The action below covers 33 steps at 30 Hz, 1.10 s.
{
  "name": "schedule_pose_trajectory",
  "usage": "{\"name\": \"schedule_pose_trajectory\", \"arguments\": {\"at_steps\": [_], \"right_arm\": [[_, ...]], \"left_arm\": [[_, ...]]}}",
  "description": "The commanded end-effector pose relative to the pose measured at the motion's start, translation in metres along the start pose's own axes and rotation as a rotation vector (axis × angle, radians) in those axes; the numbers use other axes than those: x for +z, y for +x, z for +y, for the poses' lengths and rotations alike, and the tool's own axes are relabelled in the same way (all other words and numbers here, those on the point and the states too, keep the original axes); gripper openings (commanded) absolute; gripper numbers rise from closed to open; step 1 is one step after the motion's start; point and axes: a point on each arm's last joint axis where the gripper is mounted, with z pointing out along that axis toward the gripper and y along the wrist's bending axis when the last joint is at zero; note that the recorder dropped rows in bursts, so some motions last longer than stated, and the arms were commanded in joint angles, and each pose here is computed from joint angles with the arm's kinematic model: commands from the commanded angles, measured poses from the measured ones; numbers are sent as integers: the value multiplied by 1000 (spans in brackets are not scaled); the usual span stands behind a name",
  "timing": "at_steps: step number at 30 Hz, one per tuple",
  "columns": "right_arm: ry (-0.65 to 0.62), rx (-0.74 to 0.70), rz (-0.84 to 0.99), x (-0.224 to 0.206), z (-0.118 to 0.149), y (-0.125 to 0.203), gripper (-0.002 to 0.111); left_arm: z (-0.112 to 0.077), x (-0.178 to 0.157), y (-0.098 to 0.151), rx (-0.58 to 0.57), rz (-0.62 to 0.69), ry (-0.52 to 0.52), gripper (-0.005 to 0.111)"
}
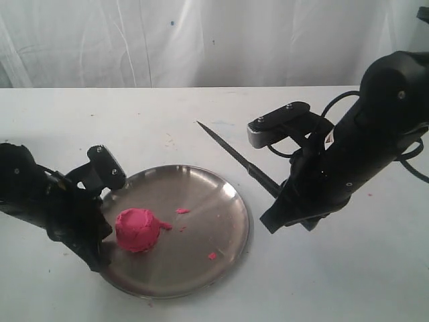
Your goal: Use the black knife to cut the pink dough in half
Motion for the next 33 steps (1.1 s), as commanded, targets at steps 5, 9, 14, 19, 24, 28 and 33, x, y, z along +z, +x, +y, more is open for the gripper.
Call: {"name": "schedule_pose_trajectory", "arguments": {"at_steps": [5, 9, 14, 19, 24, 28, 33], "right_arm": [[-3, 12, -20, -4, 1, -2, 0], [-6, 14, -21, -4, 1, -2, 0], [-5, 14, -23, -4, 1, -2, 0], [-5, 4, -23, -4, 1, -2, 0], [-8, 4, -6, -2, 1, -1, 0], [-14, 9, 25, 8, 0, -1, 0], [-58, -39, 110, 21, 10, -6, 0]], "left_arm": [[-3, 7, -5, -12, 15, 36, 0], [-12, 7, -17, 8, -2, 63, 0], [-27, 11, -31, 36, -9, 113, 0], [-20, 5, -37, 45, -40, 83, 0], [-16, -15, -43, 103, -90, 34, 0], [-13, -49, -50, 157, -174, -31, 0], [-9, -89, -57, 219, -298, -146, 0]]}}
